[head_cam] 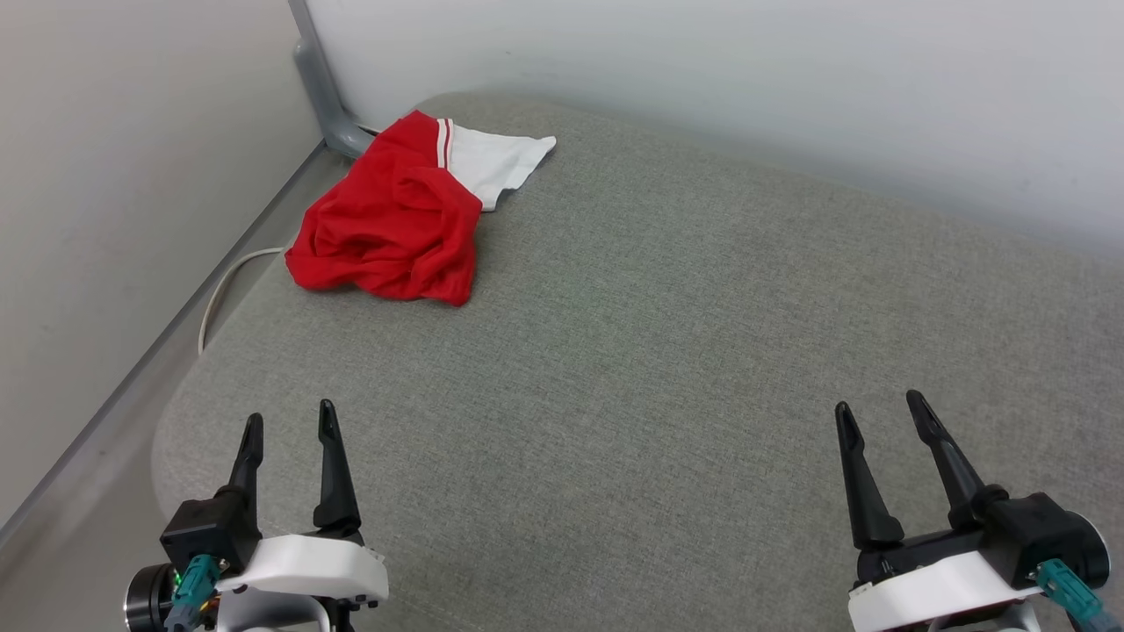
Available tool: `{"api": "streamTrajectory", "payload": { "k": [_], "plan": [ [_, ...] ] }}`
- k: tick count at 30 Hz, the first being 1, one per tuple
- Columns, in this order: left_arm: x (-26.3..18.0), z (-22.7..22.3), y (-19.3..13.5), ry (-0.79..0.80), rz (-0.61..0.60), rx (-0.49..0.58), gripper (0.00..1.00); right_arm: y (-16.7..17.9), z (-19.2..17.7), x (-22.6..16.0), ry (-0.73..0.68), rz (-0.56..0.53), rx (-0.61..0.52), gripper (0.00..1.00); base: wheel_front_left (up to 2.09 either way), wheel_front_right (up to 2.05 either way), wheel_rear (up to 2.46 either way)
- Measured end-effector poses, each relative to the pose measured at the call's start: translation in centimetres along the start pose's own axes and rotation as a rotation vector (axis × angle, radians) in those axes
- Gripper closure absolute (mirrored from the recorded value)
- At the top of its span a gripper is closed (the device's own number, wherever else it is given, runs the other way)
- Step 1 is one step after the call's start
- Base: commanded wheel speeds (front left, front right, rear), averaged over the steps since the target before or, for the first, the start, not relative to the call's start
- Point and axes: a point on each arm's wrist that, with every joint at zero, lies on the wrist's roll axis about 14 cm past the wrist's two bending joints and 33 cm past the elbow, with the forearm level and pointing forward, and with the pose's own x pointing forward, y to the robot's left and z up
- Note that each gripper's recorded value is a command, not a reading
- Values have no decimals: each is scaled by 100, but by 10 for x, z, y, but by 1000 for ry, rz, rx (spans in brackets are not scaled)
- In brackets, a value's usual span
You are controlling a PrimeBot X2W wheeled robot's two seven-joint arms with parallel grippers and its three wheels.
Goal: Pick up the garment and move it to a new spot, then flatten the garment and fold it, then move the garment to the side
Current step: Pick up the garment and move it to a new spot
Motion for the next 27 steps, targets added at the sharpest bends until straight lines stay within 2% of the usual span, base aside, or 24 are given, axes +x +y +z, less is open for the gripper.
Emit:
{"api": "streamTrajectory", "payload": {
  "k": [5,9,15,19,27],
  "plan": [
    [2,-3,8,11,31,-28,0,0,-1,0,3,1,-1,0,0,0,0],
    [23,12,6,-38,19,-14,0,-3,-2,2,1,-3,-8,0,0,0,0],
    [69,44,-1,-142,-14,-5,0,-14,-7,7,3,-22,-30,0,0,0,0],
    [106,65,-4,-202,-39,39,0,-23,-13,13,3,-35,-45,0,0,0,0],
    [173,82,-37,-256,-141,132,0,-52,-23,21,-1,-84,-77,0,0,0,0]
  ]
}}
